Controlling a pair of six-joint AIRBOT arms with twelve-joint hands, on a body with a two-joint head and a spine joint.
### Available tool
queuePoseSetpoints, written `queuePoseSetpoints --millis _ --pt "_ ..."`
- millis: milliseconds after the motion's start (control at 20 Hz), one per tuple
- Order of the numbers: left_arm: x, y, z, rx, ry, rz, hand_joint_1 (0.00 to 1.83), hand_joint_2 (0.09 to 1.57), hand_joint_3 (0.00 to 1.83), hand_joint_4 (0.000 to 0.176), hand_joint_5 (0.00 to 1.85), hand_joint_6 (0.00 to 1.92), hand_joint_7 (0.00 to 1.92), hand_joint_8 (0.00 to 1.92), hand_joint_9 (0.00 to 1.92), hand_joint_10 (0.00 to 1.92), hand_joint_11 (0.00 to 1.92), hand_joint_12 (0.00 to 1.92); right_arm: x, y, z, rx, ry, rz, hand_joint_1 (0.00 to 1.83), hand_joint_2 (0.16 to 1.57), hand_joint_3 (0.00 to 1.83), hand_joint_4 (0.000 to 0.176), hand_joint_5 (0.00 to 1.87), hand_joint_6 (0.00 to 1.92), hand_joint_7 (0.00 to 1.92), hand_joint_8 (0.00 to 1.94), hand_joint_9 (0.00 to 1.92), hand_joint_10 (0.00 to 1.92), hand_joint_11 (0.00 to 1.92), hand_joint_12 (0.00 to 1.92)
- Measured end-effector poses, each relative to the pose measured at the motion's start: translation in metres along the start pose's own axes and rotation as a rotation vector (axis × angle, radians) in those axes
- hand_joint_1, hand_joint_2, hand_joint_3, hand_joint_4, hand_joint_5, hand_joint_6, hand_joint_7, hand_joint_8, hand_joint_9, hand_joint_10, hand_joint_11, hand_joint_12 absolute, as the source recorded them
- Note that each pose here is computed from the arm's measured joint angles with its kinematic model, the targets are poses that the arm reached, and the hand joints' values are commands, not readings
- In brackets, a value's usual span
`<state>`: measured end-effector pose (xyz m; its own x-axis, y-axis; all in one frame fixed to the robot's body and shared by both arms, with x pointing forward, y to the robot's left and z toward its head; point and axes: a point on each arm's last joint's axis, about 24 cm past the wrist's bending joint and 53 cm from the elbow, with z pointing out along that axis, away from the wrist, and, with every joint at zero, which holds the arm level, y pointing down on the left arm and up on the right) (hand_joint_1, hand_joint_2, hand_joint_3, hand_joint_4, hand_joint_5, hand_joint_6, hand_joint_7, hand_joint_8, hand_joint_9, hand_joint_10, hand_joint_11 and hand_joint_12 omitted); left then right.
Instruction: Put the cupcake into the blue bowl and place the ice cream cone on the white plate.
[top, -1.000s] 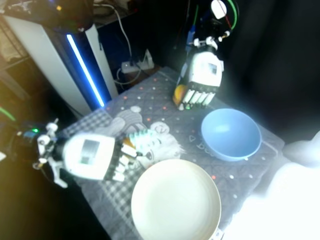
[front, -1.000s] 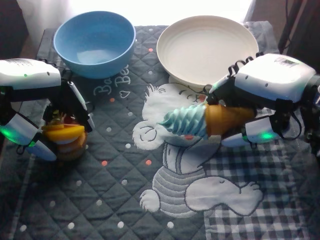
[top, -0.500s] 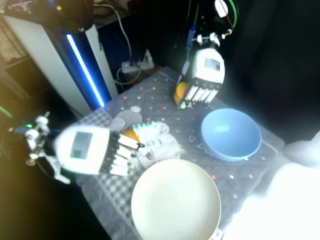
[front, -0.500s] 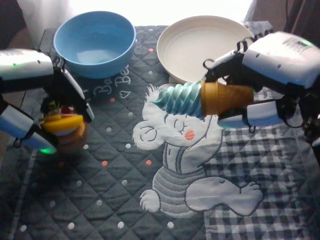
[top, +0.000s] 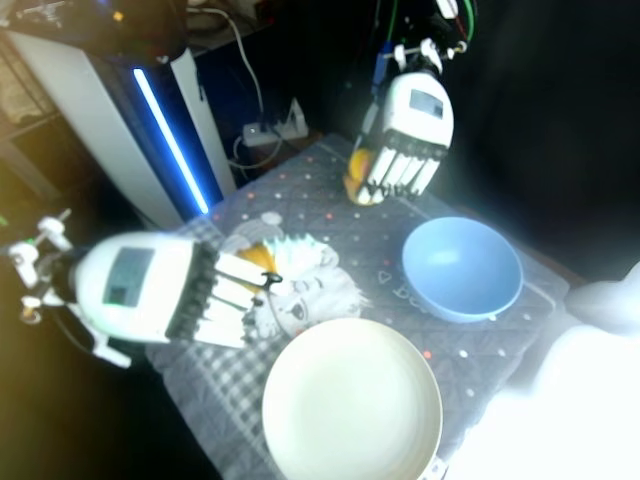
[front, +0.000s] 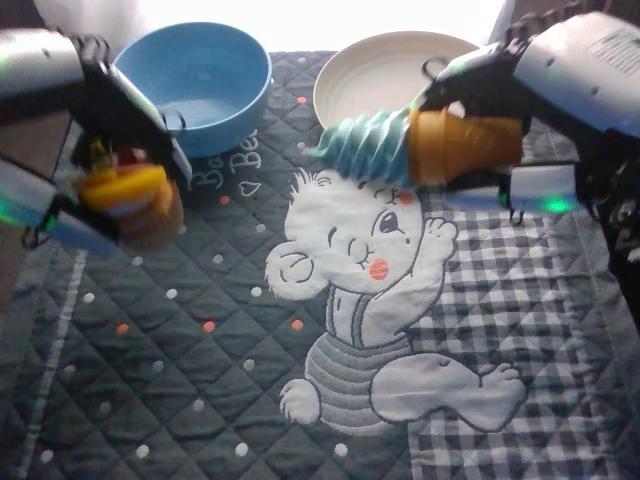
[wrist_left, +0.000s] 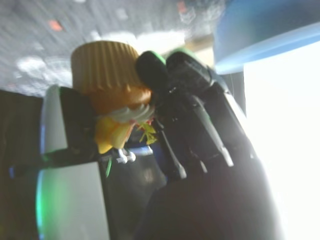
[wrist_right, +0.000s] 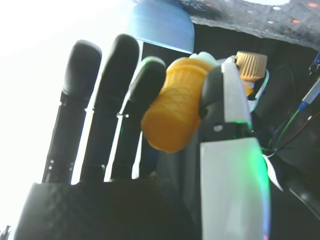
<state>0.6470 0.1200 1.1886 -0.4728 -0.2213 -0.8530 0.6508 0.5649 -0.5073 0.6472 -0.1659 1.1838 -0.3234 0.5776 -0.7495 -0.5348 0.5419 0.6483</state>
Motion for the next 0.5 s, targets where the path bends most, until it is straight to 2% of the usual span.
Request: queuePoseSetpoints --millis 50,100,150,200,250,300,350,400,450,500 --pt "-0.012 -0.004 0.0 0.013 -0.031 0.003 1.31 1.01 0.0 0.0 1.38 0.01 1.25 0.77 1.28 0.58 1.01 1.22 -0.009 -0.002 -0.001 0.007 -0.03 -0.007 1.27 1.11 0.0 0.0 0.86 1.0 1.15 0.87 1.35 0.35 1.06 1.07" --pt "-0.021 -0.006 -0.001 0.018 -0.058 0.004 1.31 1.0 0.0 0.0 1.38 0.03 1.3 0.63 1.3 0.43 1.01 1.1 -0.019 -0.001 0.001 0.008 -0.057 -0.011 1.27 1.1 0.0 0.0 0.87 0.98 1.16 0.84 1.38 0.27 1.08 0.99" --pt "-0.028 -0.008 -0.001 0.021 -0.079 0.015 1.39 0.99 0.0 0.0 1.34 0.02 1.29 0.55 1.24 0.73 1.0 1.06 -0.03 0.0 0.003 0.005 -0.088 -0.023 1.27 1.1 0.0 0.0 0.88 0.96 1.17 0.84 1.4 0.21 1.1 0.94" --pt "-0.035 -0.008 0.001 0.027 -0.097 0.025 1.32 1.01 0.0 0.0 1.35 0.03 1.26 0.71 1.21 0.63 0.97 1.13 -0.041 0.003 0.005 -0.006 -0.124 -0.024 1.27 1.11 0.0 0.0 0.85 0.99 1.14 0.9 1.42 0.18 1.12 0.93" --pt "-0.039 -0.008 0.003 0.024 -0.105 0.032 1.31 1.02 0.0 0.0 1.34 0.04 1.25 0.76 1.25 0.55 0.97 1.17 -0.044 0.002 0.005 -0.008 -0.135 -0.028 1.27 1.12 0.0 0.0 0.84 1.0 1.13 0.91 1.44 0.15 1.15 0.89" --pt "-0.047 -0.004 0.007 0.014 -0.122 0.042 1.39 0.99 0.0 0.0 1.32 0.11 1.32 0.46 1.22 0.75 0.95 1.06 -0.049 0.0 0.008 -0.005 -0.15 -0.031 1.27 1.12 0.0 0.0 0.84 1.02 1.12 0.93 1.44 0.12 1.14 0.89" --pt "-0.057 -0.001 0.009 0.003 -0.142 0.044 1.41 0.99 0.0 0.0 1.28 0.21 1.35 0.38 1.22 0.8 0.93 1.06 -0.051 -0.004 0.009 0.003 -0.161 -0.026 1.27 1.12 0.0 0.0 0.84 1.01 1.13 0.92 1.44 0.1 1.13 0.91" --pt "-0.069 0.001 0.01 -0.007 -0.173 0.048 1.33 0.99 0.0 0.0 1.29 0.25 1.36 0.47 1.23 0.52 0.94 1.06 -0.055 -0.007 0.011 0.009 -0.176 -0.022 1.27 1.11 0.0 0.0 0.85 1.0 1.14 0.89 1.46 0.1 1.15 0.93" --pt "-0.078 0.004 0.012 -0.016 -0.193 0.054 1.39 1.01 0.0 0.0 1.16 0.48 1.3 0.42 1.18 0.79 0.91 1.02 -0.06 -0.013 0.012 0.022 -0.192 -0.018 1.27 1.11 0.0 0.0 0.86 0.98 1.14 0.9 1.48 0.1 1.15 0.97" --pt "-0.083 0.008 0.015 -0.031 -0.204 0.06 1.4 1.01 0.0 0.0 1.12 0.58 1.28 0.42 1.16 0.87 0.92 0.99 -0.067 -0.02 0.012 0.041 -0.213 -0.01 1.27 1.11 0.0 0.0 0.86 0.98 1.14 0.9 1.48 0.09 1.14 1.0"
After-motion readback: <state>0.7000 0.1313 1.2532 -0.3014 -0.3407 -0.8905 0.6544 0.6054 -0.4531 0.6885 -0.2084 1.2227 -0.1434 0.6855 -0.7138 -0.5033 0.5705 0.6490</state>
